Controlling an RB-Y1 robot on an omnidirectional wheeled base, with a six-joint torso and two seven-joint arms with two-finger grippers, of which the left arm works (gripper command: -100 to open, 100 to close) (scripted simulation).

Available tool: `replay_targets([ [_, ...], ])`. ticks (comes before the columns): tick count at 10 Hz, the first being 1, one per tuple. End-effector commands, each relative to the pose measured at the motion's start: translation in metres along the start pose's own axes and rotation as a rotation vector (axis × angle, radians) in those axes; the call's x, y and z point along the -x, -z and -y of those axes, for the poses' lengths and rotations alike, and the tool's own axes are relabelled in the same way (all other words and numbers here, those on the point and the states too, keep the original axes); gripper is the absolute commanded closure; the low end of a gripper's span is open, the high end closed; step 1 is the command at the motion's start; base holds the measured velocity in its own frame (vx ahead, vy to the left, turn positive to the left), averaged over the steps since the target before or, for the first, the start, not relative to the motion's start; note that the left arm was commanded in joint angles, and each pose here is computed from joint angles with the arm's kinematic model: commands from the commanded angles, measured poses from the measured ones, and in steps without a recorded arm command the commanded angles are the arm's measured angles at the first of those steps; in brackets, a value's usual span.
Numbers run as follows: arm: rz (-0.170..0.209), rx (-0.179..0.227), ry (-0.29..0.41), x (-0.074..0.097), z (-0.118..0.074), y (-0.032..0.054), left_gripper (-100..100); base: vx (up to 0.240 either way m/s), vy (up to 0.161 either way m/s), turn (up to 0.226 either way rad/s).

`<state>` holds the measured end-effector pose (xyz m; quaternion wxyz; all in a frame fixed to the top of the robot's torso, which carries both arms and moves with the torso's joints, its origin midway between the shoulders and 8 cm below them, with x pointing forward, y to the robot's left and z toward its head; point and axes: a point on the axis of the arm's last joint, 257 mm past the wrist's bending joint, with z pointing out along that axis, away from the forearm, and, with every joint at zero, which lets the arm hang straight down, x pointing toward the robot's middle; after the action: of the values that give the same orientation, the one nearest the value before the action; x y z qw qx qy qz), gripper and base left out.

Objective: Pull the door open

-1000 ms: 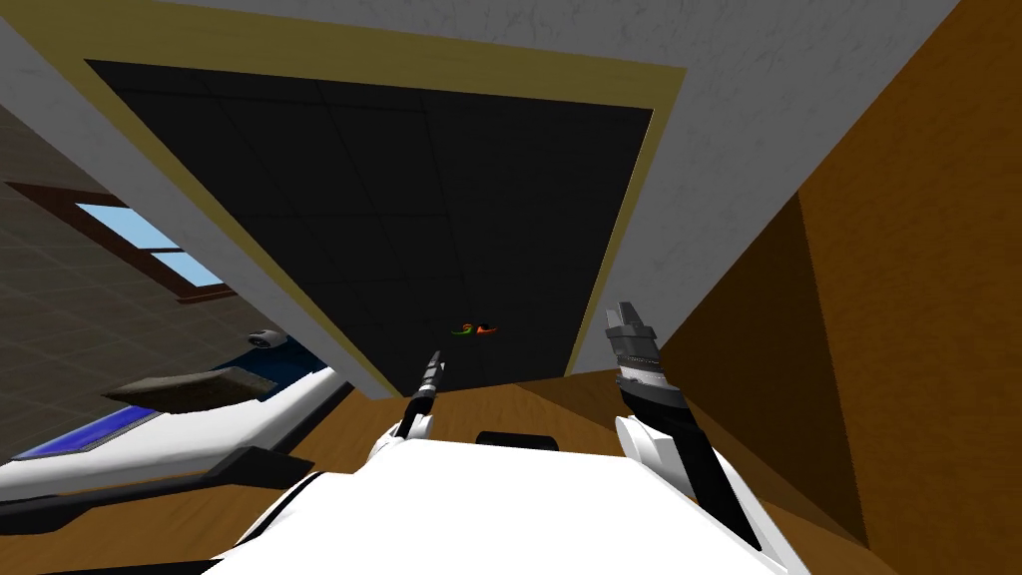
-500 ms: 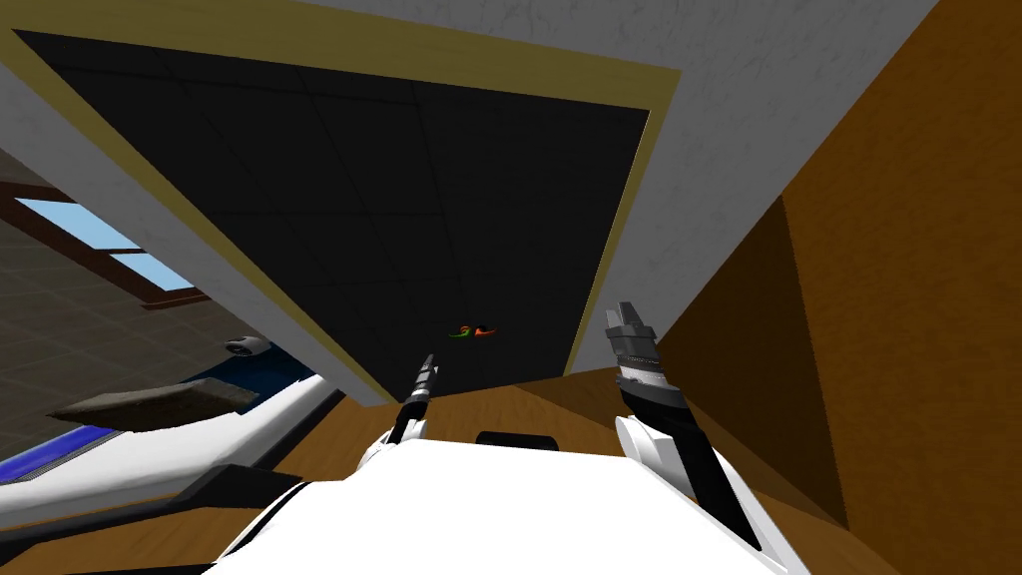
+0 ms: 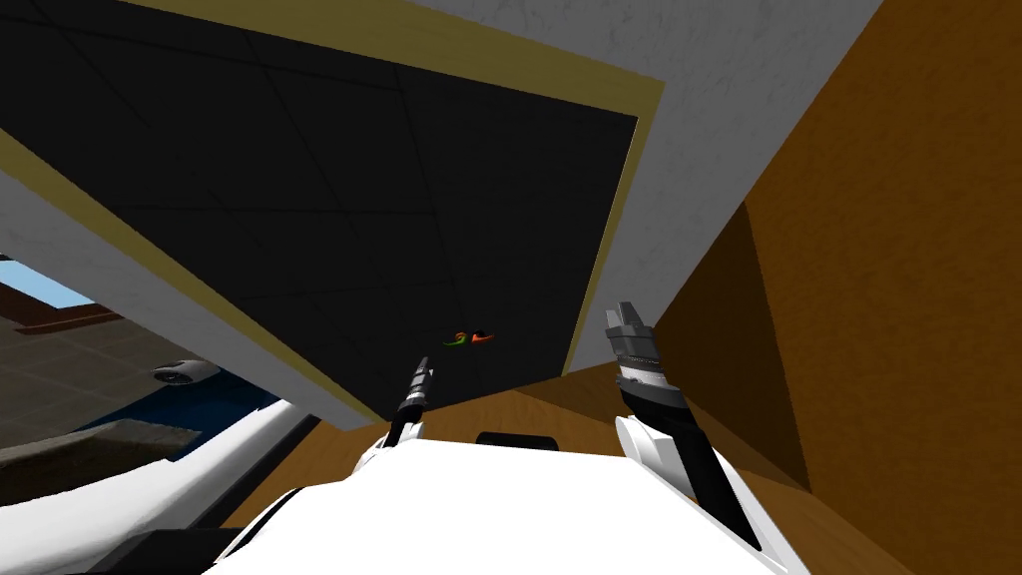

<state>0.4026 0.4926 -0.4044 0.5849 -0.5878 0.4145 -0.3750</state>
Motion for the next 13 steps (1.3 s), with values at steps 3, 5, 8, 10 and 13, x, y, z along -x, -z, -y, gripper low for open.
replay_targets([
  [3, -0.02, -0.006, 0.02, -0.024, 0.001, -0.0052, -100, 0.129, 0.086, -0.159],
  [5, -0.057, -0.04, 0.042, -0.052, 0.014, -0.0153, -100, 0.08, -0.026, -0.073],
  [8, -0.053, -0.038, 0.041, -0.047, 0.014, -0.015, 100, 0.049, -0.027, -0.05],
  [10, -0.053, -0.038, 0.041, -0.047, 0.014, -0.015, 100, -0.012, 0.008, -0.01],
  [13, -0.053, -0.038, 0.041, -0.047, 0.014, -0.015, 100, -0.001, 0.002, -0.003],
])
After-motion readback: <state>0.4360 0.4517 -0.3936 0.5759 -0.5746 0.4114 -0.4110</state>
